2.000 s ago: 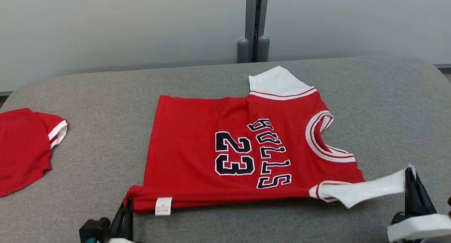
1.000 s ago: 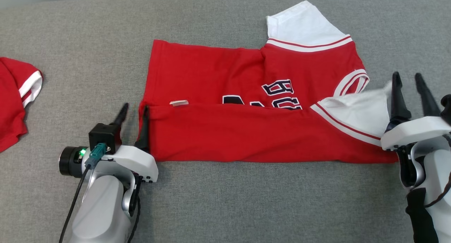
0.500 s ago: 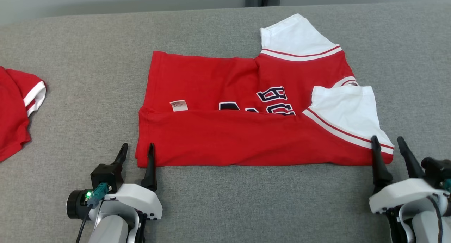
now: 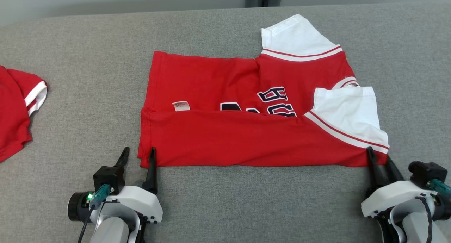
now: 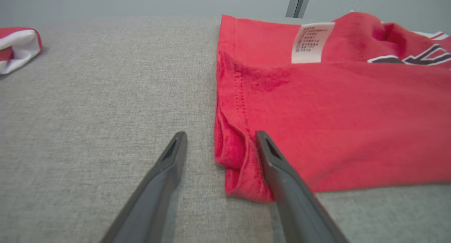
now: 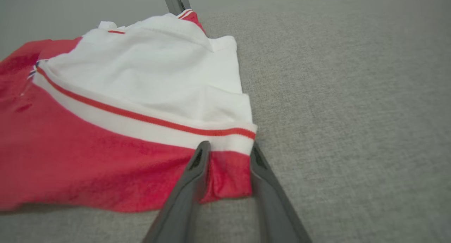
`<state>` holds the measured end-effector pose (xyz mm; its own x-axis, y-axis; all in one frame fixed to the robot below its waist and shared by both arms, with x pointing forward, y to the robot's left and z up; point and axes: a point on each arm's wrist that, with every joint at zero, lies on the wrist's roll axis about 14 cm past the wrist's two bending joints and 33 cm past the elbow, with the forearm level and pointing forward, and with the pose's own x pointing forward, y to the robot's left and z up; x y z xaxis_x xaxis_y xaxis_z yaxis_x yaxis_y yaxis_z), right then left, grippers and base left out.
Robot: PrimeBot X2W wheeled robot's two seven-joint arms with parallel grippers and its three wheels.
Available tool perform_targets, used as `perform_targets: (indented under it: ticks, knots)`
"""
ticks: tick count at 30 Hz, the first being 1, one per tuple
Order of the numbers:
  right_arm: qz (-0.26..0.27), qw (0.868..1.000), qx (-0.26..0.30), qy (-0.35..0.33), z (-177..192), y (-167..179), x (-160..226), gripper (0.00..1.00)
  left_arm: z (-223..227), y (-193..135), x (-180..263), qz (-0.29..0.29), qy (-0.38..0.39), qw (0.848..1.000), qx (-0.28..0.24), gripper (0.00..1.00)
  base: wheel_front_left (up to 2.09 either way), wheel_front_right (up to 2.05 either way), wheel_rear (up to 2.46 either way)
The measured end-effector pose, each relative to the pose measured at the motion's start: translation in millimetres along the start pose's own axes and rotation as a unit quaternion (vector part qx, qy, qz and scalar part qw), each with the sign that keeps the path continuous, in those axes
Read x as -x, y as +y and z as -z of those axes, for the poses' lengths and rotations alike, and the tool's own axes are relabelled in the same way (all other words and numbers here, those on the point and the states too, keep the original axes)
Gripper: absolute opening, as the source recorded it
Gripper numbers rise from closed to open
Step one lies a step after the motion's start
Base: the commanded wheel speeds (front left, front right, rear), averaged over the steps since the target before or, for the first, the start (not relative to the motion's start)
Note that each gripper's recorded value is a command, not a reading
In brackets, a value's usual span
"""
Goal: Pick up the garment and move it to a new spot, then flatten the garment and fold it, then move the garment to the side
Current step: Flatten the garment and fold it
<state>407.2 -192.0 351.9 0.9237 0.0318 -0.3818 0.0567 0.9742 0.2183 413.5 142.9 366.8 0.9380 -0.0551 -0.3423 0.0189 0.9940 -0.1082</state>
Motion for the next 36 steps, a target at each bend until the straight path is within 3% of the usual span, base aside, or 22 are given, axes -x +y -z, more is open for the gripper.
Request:
perform_targets:
  ticks: [10, 11, 12, 13, 23, 36]
  knots:
    - [-0.015, 1.000, 0.000, -0.014, -12, 4, -1, 0.00, 16, -9, 0, 0.022, 0.027, 0.999, 0.020, 1.00, 0.00, 0.00, 0.00]
    - [-0.015, 1.000, 0.000, -0.015, -13, 4, -1, 0.00, 16, -10, 0, 0.026, 0.029, 0.999, 0.023, 0.65, 0.00, 0.00, 0.00]
    - [-0.015, 1.000, 0.000, -0.017, -14, 3, -1, 0.00, 17, -11, -1, 0.029, 0.030, 0.999, 0.026, 0.23, 0.00, 0.00, 0.00]
    - [-0.014, 1.000, -0.002, -0.018, -15, 3, -1, 0.00, 18, -13, -2, 0.033, 0.033, 0.998, 0.031, 0.00, 0.00, 0.00, 0.00]
    - [-0.009, 0.999, -0.003, -0.034, -25, 1, 17, 0.00, 20, -23, 21, 0.048, 0.040, 0.996, 0.057, 0.00, 0.00, 0.00, 0.00]
    - [-0.015, 0.998, -0.004, -0.055, -30, 3, 52, 0.00, 30, 7, 77, -0.002, 0.027, 0.998, 0.058, 0.00, 0.00, 0.00, 0.00]
